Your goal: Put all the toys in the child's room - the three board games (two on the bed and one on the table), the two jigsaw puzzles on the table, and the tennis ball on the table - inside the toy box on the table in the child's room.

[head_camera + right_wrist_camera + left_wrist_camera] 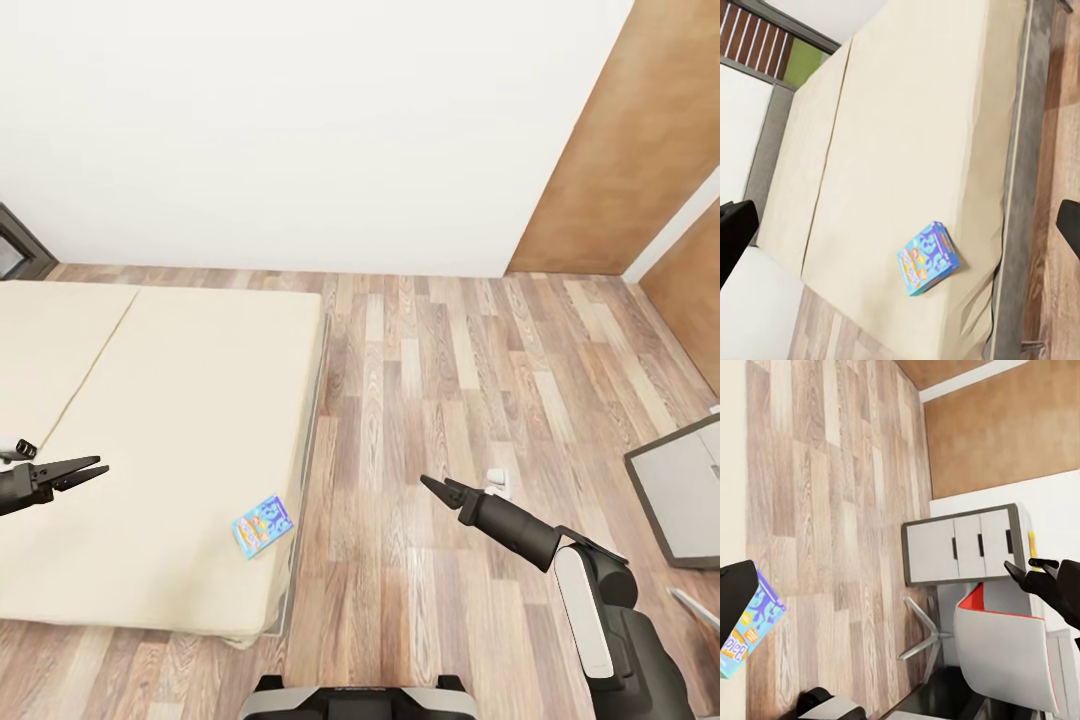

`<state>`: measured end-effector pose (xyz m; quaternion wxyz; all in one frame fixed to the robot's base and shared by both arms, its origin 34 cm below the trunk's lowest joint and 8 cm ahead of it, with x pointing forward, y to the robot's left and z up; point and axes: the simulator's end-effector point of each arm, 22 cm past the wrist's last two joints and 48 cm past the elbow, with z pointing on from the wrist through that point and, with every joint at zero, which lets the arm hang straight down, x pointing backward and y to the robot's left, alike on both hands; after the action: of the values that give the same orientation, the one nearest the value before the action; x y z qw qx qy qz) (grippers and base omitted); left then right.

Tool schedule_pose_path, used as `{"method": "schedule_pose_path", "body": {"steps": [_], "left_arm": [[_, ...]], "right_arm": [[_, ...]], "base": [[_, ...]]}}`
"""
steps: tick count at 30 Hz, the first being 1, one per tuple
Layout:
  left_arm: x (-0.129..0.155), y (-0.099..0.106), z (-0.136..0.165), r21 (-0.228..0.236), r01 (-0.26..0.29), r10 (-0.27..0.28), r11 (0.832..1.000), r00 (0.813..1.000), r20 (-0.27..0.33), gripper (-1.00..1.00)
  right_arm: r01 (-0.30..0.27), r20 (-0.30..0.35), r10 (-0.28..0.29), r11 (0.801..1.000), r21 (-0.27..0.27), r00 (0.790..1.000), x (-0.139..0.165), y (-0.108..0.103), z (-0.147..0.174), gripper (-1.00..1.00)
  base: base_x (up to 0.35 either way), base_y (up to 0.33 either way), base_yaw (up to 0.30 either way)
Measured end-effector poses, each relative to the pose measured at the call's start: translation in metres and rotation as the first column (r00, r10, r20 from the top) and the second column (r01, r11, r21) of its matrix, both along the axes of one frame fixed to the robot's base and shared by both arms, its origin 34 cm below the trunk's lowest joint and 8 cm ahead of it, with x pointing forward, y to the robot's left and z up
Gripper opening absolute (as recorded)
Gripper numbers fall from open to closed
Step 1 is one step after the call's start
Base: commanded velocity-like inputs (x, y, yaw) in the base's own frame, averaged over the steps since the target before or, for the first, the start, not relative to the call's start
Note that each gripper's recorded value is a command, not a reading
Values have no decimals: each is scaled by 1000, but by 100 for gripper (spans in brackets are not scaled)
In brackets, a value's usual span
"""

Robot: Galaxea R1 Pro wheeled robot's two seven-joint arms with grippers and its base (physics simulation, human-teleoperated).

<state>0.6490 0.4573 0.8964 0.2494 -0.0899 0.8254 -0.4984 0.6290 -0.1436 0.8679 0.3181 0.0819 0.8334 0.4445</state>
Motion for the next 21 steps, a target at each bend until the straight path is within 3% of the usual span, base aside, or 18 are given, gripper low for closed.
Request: {"method": "schedule_pose_path", "body": {"steps": [21], "left_arm": [[3,0,18,1,1,-1,1000,999,34,100]], "right_arm": [[0,35,0,1000,0,999,4,1,18,100]], "base": [[0,0,0]]}}
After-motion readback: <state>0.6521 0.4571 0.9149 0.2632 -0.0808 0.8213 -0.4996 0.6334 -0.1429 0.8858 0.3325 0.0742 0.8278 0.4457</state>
